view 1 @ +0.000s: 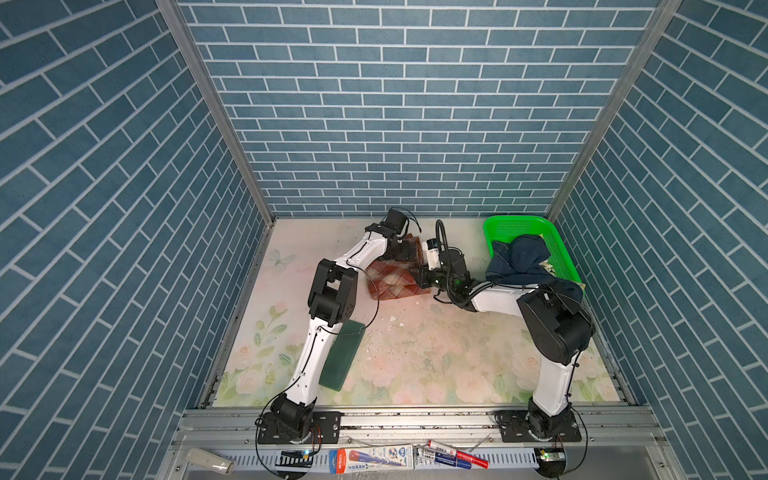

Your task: Fold and stack the skirts

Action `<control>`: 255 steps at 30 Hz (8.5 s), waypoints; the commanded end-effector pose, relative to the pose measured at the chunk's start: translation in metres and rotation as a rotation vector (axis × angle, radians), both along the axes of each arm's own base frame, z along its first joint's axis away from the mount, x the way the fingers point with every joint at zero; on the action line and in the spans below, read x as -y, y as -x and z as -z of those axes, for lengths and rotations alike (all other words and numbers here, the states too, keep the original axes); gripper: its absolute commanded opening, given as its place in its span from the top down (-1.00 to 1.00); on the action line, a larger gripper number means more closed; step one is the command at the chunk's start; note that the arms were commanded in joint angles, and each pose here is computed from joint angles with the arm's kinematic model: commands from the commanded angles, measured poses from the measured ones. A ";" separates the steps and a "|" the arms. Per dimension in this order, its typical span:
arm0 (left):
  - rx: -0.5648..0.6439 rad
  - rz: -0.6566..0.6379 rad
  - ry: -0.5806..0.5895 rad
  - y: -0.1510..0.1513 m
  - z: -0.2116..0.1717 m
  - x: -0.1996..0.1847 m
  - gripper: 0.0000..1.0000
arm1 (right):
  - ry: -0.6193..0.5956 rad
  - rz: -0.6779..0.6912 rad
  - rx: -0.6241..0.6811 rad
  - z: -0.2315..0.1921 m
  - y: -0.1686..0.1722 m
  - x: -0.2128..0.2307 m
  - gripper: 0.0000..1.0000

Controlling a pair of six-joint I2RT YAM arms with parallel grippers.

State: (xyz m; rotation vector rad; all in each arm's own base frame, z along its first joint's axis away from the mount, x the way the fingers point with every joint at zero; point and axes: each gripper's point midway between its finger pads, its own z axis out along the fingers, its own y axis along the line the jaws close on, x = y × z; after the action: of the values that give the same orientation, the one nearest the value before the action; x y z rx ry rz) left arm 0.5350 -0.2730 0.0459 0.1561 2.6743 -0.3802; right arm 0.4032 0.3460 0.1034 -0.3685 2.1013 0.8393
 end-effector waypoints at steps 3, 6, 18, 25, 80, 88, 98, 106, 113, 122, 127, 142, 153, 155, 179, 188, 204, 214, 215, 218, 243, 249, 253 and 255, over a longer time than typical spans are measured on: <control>-0.068 -0.036 0.013 0.002 0.022 -0.007 -0.99 | 0.013 0.141 -0.095 0.038 -0.004 0.011 0.50; -0.082 -0.047 0.023 0.002 0.025 -0.010 -0.99 | 0.046 0.202 -0.171 0.058 0.001 0.020 0.57; -0.075 -0.050 0.094 -0.010 0.010 -0.012 -0.99 | 0.149 0.286 -0.364 0.093 0.041 0.052 0.74; 0.079 -0.030 0.177 -0.025 -0.080 -0.009 -0.99 | 0.138 0.228 -0.284 0.056 0.031 0.041 0.70; 0.075 -0.275 0.536 -0.065 -0.024 -0.100 1.00 | 0.116 0.183 -0.225 0.010 0.033 0.044 0.54; 0.258 -0.727 0.575 -0.057 -0.048 -0.238 1.00 | 0.125 0.197 -0.164 -0.018 0.039 0.057 -0.02; 0.454 -1.245 0.606 -0.003 -0.050 -0.377 1.00 | 0.123 0.188 -0.139 -0.026 0.038 0.056 -0.11; 0.505 -1.509 0.559 0.021 -0.041 -0.439 1.00 | 0.156 0.188 -0.119 -0.030 0.039 0.063 -0.11; 0.530 -1.615 0.583 0.023 -0.036 -0.470 1.00 | 0.155 0.175 -0.121 -0.031 0.038 0.060 -0.12; 0.441 -1.572 0.580 0.001 -0.013 -0.466 1.00 | 0.154 0.174 -0.126 -0.031 0.034 0.061 -0.12; 0.435 -1.591 0.593 0.000 -0.004 -0.465 1.00 | 0.151 0.169 -0.138 -0.027 0.033 0.059 -0.12; 0.404 -1.597 0.598 -0.023 0.006 -0.455 1.00 | 0.144 0.188 -0.166 -0.021 0.030 0.066 -0.13; 0.190 -1.595 0.462 0.019 0.013 -0.435 -0.72 | 0.123 0.188 -0.200 -0.031 0.033 0.066 -0.14; 0.144 -1.575 0.409 0.033 0.009 -0.431 -0.99 | 0.126 0.193 -0.216 -0.030 0.034 0.067 -0.14; 0.227 -0.761 0.093 0.131 -0.130 -0.325 -0.99 | 0.434 0.480 -0.035 -0.152 0.053 0.207 -0.28; 0.259 -0.178 0.022 0.124 -0.178 -0.185 -0.98 | 0.729 0.423 -0.114 -0.125 0.071 0.234 -0.28; 0.246 -0.102 0.199 0.141 -0.175 -0.152 -0.94 | 1.111 0.483 -0.173 -0.063 0.016 0.250 0.15; 0.286 -0.085 0.224 0.145 -0.188 -0.151 -0.93 | 1.027 0.639 -0.079 -0.146 0.018 0.289 1.00; 0.286 -0.086 0.226 0.144 -0.188 -0.151 -0.93 | 1.009 0.663 -0.057 -0.160 0.019 0.293 1.00; 0.283 -0.085 0.225 0.144 -0.187 -0.151 -0.92 | 0.959 0.733 0.021 -0.201 0.020 0.305 1.00; 0.245 -0.176 0.236 0.133 -0.171 -0.184 -0.88 | 0.595 0.644 0.661 -0.474 0.005 0.185 1.00; 0.234 -0.216 0.256 0.126 -0.165 -0.196 -0.87 | 0.448 0.465 0.769 -0.488 0.026 0.113 1.00; 0.230 -0.219 0.271 0.125 -0.164 -0.196 -0.87 | 0.305 0.326 0.854 -0.512 0.058 0.070 1.00; 0.227 -0.221 0.271 0.125 -0.162 -0.196 -0.87 | 0.226 0.252 0.868 -0.520 0.074 0.053 1.00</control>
State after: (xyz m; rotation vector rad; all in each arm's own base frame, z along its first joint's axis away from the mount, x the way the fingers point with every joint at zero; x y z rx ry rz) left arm 0.4088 -0.0751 0.2161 -0.1604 2.3472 -0.5842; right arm 0.3657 0.2833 0.5597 -0.4790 1.5792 0.0180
